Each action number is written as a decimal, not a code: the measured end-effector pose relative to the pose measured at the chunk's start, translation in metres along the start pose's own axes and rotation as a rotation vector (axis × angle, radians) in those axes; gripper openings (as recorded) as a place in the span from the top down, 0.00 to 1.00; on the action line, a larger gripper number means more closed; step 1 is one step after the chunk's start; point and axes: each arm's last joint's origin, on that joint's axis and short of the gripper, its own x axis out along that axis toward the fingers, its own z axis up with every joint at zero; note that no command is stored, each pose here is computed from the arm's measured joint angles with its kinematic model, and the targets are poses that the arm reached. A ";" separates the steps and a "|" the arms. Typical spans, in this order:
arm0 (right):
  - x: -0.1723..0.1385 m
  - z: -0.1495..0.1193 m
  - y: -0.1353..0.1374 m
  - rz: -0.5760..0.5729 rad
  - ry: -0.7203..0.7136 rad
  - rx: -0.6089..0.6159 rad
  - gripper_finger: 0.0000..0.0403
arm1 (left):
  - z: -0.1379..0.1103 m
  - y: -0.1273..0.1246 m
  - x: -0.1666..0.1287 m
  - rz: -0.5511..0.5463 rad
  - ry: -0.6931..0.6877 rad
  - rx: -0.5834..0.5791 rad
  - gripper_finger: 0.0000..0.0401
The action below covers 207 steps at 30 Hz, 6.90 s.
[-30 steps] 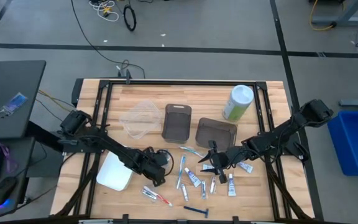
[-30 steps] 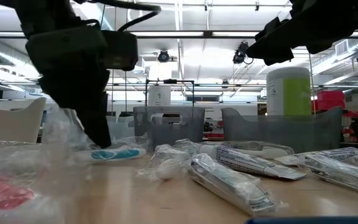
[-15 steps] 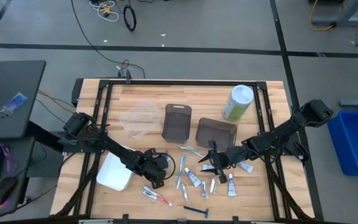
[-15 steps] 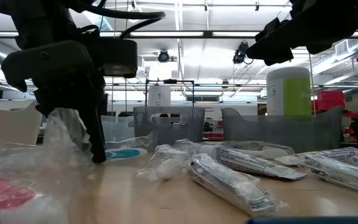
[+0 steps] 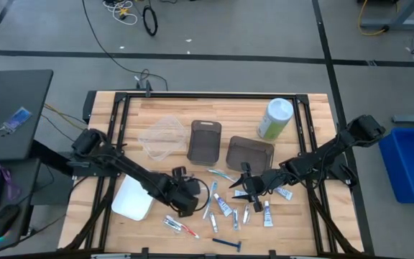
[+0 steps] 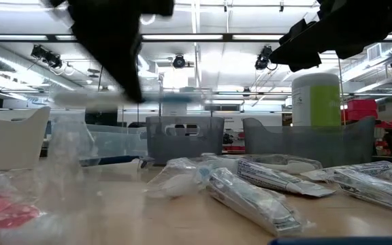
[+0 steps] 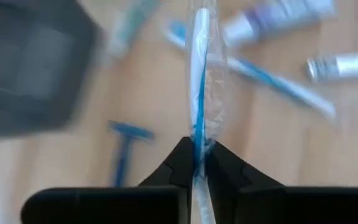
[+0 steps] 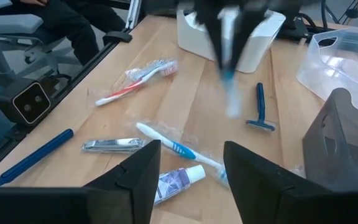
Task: Pick & Place Travel size toiletries
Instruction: Put the blue toothbrush into the left black bin, then put the blue razor into the white bin, then put the silver nail cutter into the transparent bin
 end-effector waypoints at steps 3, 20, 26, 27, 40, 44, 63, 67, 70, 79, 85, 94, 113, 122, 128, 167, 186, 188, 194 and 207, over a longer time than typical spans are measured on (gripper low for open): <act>0.000 0.000 0.000 0.000 -0.001 0.000 0.53 | 0.020 0.012 -0.011 0.123 -0.084 -0.086 0.89; 0.000 -0.001 0.000 0.000 0.010 0.001 0.54 | 0.076 0.144 0.065 0.296 -0.084 -0.577 0.89; 0.000 -0.001 0.000 0.000 0.010 0.002 0.53 | 0.076 0.150 0.093 0.175 -0.014 -0.678 0.90; 0.000 -0.001 0.000 -0.001 0.010 0.002 0.53 | 0.074 0.150 0.096 0.166 0.006 -0.691 0.89; 0.000 -0.001 0.000 0.000 0.010 0.002 0.54 | 0.071 0.151 0.101 0.193 0.061 -0.565 0.69; 0.000 -0.001 0.000 0.000 0.013 0.001 0.53 | 0.075 0.150 0.088 0.175 0.145 -0.509 0.66; 0.000 0.008 0.000 0.006 -0.079 0.125 0.53 | 0.054 0.075 -0.062 0.053 0.168 0.101 0.66; -0.001 0.011 0.000 0.009 -0.117 0.140 0.52 | 0.020 0.053 -0.078 0.114 0.067 0.122 0.66; -0.001 0.013 0.000 0.010 -0.133 0.144 0.53 | -0.009 0.040 -0.082 0.118 -0.034 0.120 0.66; -0.002 0.019 -0.001 -0.013 -0.193 0.185 0.54 | -0.078 0.020 -0.047 -0.163 -0.192 0.046 0.70; -0.001 0.021 -0.005 -0.027 -0.217 0.206 0.54 | -0.088 0.021 -0.023 -0.239 -0.285 -0.045 0.73; 0.000 0.019 -0.007 -0.116 -0.205 0.134 0.50 | -0.070 0.052 -0.002 -0.160 -0.266 -0.069 0.73; 0.001 0.009 -0.013 -0.225 -0.114 0.198 0.47 | -0.070 0.086 0.067 -0.169 0.049 -0.022 0.60; 0.001 0.009 -0.013 -0.225 -0.113 0.201 0.50 | -0.072 0.088 0.068 -0.170 0.084 0.007 0.82; 0.001 0.007 -0.013 -0.227 -0.100 0.197 0.50 | -0.056 0.088 0.041 -0.199 0.070 -0.002 0.91; 0.001 -0.004 -0.013 -0.238 0.003 0.266 0.52 | -0.172 0.038 -0.049 0.165 0.447 -0.779 0.74; 0.001 -0.005 -0.013 -0.236 0.011 0.263 0.50 | -0.091 0.022 -0.126 0.000 -0.010 -0.532 0.70; 0.001 -0.006 -0.012 -0.223 0.026 0.260 0.50 | -0.077 0.016 -0.134 -0.051 -0.149 -0.455 0.70; 0.001 -0.009 -0.012 -0.214 0.060 0.251 0.51 | -0.049 -0.004 -0.139 -0.179 -0.401 -0.203 0.70; 0.001 -0.010 -0.005 -0.137 0.084 0.187 0.55 | -0.037 -0.016 -0.108 -0.172 -0.338 -0.070 0.70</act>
